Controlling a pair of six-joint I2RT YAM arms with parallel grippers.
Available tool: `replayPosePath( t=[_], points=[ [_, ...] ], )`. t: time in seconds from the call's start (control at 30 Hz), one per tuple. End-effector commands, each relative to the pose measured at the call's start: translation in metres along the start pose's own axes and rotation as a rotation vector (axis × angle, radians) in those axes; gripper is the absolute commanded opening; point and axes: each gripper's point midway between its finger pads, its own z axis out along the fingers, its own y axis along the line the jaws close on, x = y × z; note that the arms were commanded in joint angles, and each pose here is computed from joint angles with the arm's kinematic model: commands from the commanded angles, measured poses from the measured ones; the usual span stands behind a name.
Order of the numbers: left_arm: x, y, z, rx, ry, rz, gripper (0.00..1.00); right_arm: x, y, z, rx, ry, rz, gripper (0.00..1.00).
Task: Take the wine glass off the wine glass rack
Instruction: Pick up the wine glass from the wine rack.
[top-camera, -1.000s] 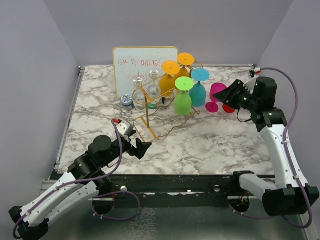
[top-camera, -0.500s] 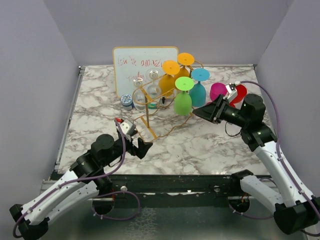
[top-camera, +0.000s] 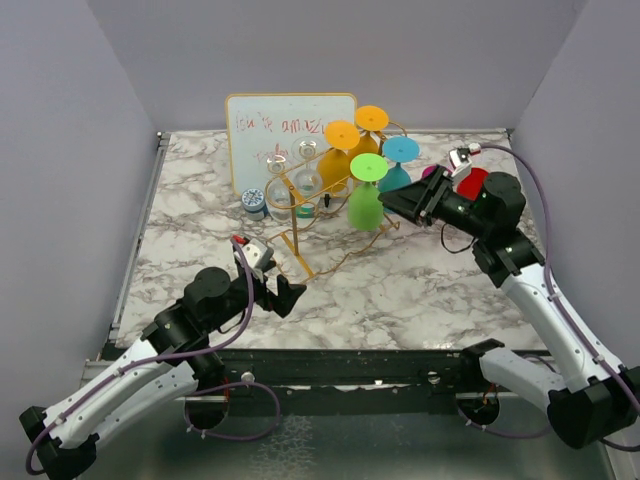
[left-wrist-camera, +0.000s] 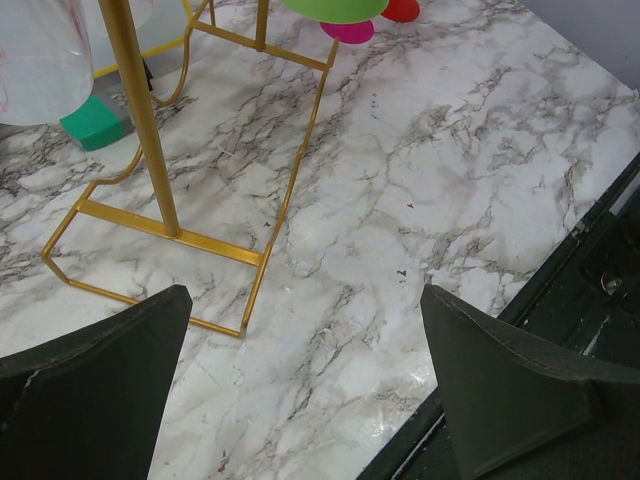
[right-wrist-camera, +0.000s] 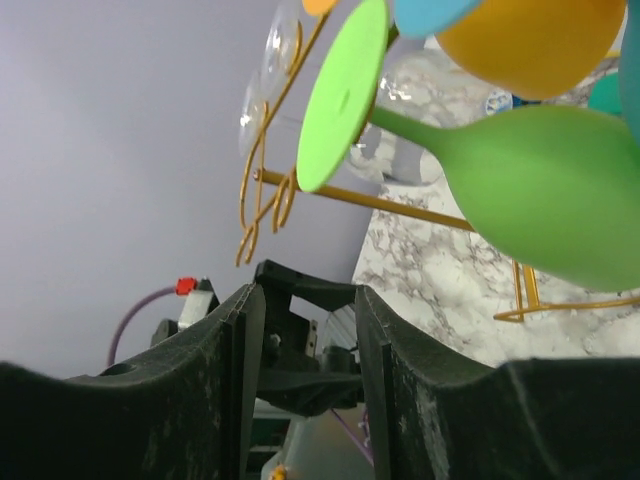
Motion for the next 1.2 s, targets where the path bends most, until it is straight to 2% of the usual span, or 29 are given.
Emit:
replayPosePath(
  t=[0.0,0.17,0.43,0.63,0.83,1.17],
  points=[
    [0.001,-0.002,0.001,0.019,-0.002,0.008,0.99,-0.031,0.017,0.01,-0.006,-0.107,0.012,0.46],
    [0.001,-0.002,0.001,0.019,-0.006,0.007,0.99,-0.043,0.008,0.027,0.026,-0.119,0.061,0.45],
    [0.001,-0.002,0.002,0.019,-0.003,0.009,0.99,-0.055,0.011,0.042,0.013,-0.113,0.071,0.29],
    [0.003,-0.007,0.003,0.044,0.009,0.01,0.99,-0.057,0.005,0.043,0.037,-0.135,0.11,0.28],
    [0.006,-0.008,0.005,0.053,0.021,0.011,0.99,-0.052,0.004,0.041,0.016,-0.129,0.149,0.16],
    [0.006,-0.008,0.005,0.055,0.024,0.012,0.99,-0.053,0.013,0.034,0.008,-0.145,0.175,0.13]
  ],
)
